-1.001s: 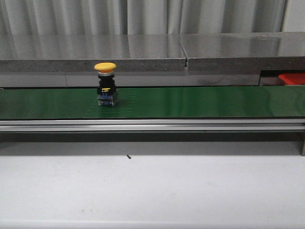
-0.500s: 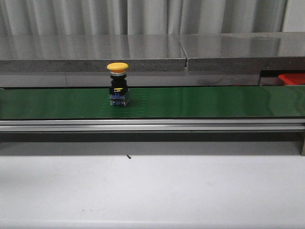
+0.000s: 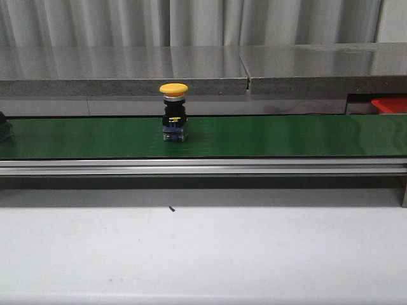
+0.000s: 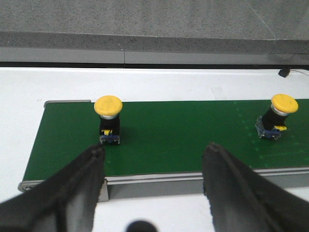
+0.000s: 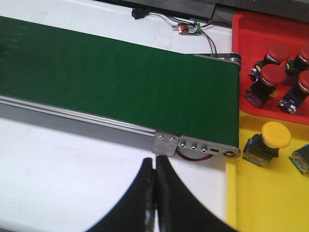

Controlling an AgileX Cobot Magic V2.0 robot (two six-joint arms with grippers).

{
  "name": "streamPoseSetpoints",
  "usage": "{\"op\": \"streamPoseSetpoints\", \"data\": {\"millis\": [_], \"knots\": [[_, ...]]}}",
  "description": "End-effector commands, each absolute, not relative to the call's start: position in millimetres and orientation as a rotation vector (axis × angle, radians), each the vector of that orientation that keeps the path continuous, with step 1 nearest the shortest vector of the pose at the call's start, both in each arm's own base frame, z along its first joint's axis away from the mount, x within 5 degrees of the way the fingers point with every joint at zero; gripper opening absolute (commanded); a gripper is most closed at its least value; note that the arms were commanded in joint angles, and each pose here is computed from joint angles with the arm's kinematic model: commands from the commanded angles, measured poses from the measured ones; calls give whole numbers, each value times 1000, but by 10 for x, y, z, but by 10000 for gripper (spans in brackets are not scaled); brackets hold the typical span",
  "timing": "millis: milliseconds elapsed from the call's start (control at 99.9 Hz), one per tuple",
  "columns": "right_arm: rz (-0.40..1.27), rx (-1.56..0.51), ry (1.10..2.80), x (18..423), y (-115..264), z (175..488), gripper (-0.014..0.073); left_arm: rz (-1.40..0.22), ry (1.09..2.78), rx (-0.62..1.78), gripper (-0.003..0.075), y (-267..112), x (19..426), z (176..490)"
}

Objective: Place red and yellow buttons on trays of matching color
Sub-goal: 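Place the second yellow button on the belt with the left gripper, then grasp the first yellow button off the belt with the right gripper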

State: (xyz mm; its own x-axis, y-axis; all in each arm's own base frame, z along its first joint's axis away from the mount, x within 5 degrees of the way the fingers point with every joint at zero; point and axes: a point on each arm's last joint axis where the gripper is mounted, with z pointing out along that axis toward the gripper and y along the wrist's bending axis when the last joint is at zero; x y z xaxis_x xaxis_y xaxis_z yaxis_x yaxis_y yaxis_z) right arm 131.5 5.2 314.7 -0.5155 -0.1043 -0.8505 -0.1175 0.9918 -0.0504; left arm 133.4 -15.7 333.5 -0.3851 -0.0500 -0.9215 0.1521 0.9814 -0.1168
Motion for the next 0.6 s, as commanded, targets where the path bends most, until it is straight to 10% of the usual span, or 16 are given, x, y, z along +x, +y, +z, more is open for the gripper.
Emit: {"op": "streamPoseSetpoints", "data": {"millis": [0, 240, 590], "knots": [[-2, -139, 2015, 1345, 40, 3298, -67, -218, 1845, 51, 306, -156, 1152, 3347], [-5, -136, 2001, 1351, 38, 3310, -67, -242, 1771, 44, -19, -171, 828, 3168], [18, -134, 2030, 1338, 50, 3286, 0, -241, 1759, 44, -19, -171, 793, 3148]]}}
